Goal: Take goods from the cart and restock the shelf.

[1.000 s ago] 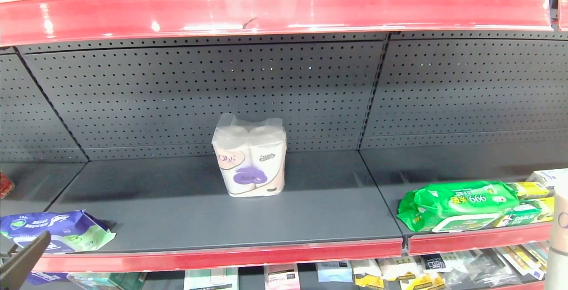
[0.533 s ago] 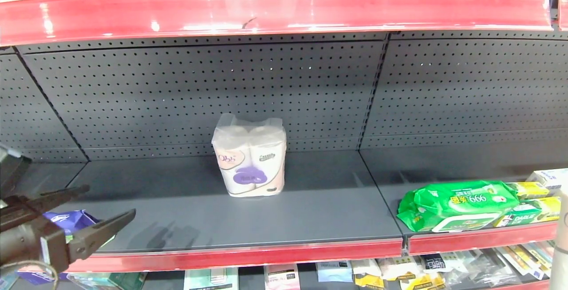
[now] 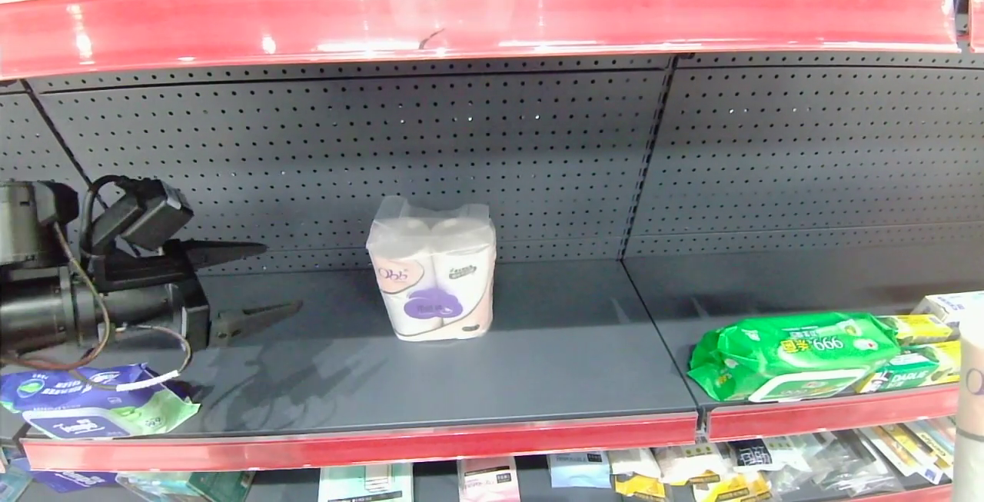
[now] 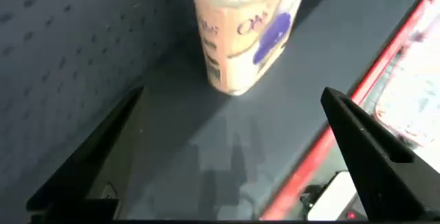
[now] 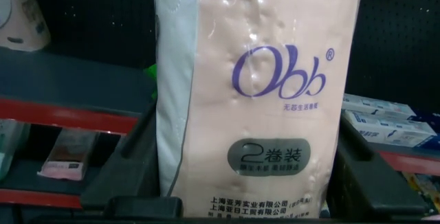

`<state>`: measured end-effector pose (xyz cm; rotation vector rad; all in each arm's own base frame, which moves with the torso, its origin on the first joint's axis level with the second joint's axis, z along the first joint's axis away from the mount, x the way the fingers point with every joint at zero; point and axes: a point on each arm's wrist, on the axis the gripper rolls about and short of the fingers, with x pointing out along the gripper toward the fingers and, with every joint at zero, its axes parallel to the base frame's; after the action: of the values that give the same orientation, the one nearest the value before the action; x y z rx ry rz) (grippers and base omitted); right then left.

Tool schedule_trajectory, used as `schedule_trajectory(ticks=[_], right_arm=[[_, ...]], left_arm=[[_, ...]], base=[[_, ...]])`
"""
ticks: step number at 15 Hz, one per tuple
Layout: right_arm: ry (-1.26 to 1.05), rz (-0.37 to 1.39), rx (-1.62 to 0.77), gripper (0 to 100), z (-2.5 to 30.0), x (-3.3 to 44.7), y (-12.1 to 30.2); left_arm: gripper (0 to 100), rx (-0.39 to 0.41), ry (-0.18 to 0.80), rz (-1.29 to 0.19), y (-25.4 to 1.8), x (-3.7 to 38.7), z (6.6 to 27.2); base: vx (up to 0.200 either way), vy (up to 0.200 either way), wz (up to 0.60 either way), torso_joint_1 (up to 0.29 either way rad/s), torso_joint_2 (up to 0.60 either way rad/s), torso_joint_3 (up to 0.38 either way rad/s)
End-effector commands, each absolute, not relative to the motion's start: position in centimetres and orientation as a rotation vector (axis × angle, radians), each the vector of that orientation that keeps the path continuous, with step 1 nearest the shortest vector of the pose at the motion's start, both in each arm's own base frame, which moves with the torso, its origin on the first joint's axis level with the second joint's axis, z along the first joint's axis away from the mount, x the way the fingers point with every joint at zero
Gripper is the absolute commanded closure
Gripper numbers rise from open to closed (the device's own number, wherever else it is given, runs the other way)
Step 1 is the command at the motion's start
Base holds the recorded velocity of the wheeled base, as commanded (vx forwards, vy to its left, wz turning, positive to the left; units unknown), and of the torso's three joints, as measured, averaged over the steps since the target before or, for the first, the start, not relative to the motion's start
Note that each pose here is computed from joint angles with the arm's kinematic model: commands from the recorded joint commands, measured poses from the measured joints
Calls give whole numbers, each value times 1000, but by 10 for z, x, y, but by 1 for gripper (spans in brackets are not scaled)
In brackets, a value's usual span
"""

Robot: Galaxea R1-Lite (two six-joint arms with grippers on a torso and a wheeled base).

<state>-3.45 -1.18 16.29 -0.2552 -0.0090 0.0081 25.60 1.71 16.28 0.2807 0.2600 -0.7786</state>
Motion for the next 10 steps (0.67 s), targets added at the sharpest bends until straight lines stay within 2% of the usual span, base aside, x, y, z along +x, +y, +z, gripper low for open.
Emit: schedule_trajectory(ticks=[1, 4, 10], right_arm=[[4, -9, -260, 100, 162, -33, -11], [10, -9, -264, 100, 161, -33, -11], [31, -7, -273, 100, 159, -30, -10]], left_arm=[[0, 269, 281, -852, 26, 303, 135], [0, 244, 266, -930, 23, 319, 124], [0, 235, 143, -1055, 20, 350, 102]], base=[[0, 0, 0, 0, 0, 0], [0, 0, 0, 0, 0, 0], [0, 0, 0, 0, 0, 0]])
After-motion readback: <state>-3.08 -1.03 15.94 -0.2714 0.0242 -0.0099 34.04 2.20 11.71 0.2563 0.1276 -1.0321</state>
